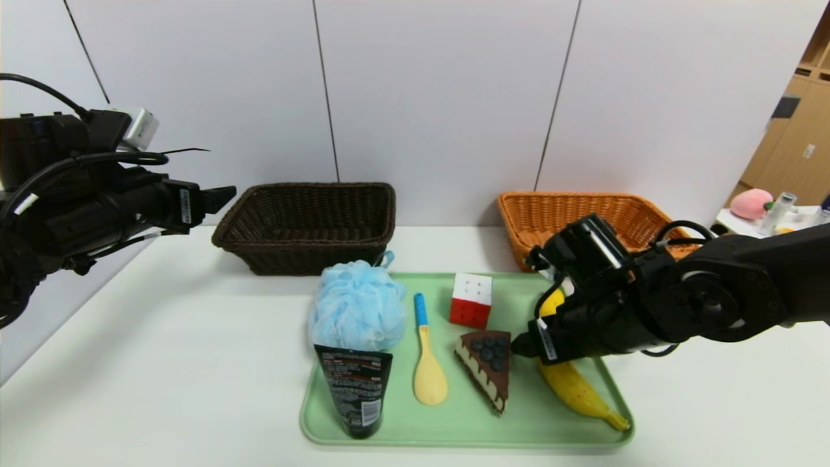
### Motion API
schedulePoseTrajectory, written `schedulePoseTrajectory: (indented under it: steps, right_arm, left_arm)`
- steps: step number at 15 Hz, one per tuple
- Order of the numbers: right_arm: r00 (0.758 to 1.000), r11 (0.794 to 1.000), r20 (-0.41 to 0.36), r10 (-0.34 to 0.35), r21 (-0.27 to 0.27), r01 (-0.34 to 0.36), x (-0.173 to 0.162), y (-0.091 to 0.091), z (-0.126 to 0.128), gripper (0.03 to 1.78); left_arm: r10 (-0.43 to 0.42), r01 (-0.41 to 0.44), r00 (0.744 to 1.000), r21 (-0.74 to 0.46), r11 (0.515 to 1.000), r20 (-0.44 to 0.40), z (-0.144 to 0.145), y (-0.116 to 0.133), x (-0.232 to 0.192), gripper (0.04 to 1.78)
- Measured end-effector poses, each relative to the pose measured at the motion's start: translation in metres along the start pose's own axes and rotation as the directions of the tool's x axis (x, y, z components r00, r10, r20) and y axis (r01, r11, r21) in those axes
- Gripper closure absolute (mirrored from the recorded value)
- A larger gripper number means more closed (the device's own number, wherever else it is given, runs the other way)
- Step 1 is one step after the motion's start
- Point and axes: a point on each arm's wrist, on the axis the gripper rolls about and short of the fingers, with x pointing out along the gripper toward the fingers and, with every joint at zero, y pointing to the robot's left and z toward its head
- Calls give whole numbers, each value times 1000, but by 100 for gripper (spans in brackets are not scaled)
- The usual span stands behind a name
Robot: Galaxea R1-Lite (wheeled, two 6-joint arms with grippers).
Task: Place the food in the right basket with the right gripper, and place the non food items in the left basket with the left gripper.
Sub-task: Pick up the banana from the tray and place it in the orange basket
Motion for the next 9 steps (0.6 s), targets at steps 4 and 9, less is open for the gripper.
schedulePoseTrajectory:
  steps: [4, 9]
  right_arm:
    - [1000, 1000, -5, 0, -2, 0, 0, 0, -2, 86]
    - [1000, 1000, 9, 6, -6, -6, -4, 2, -1, 129]
  left_arm:
    - [1, -1, 1000, 1, 1000, -1, 0, 0, -1, 13]
    - [-1, 1, 1000, 0, 1000, -10, -3, -1, -2, 13]
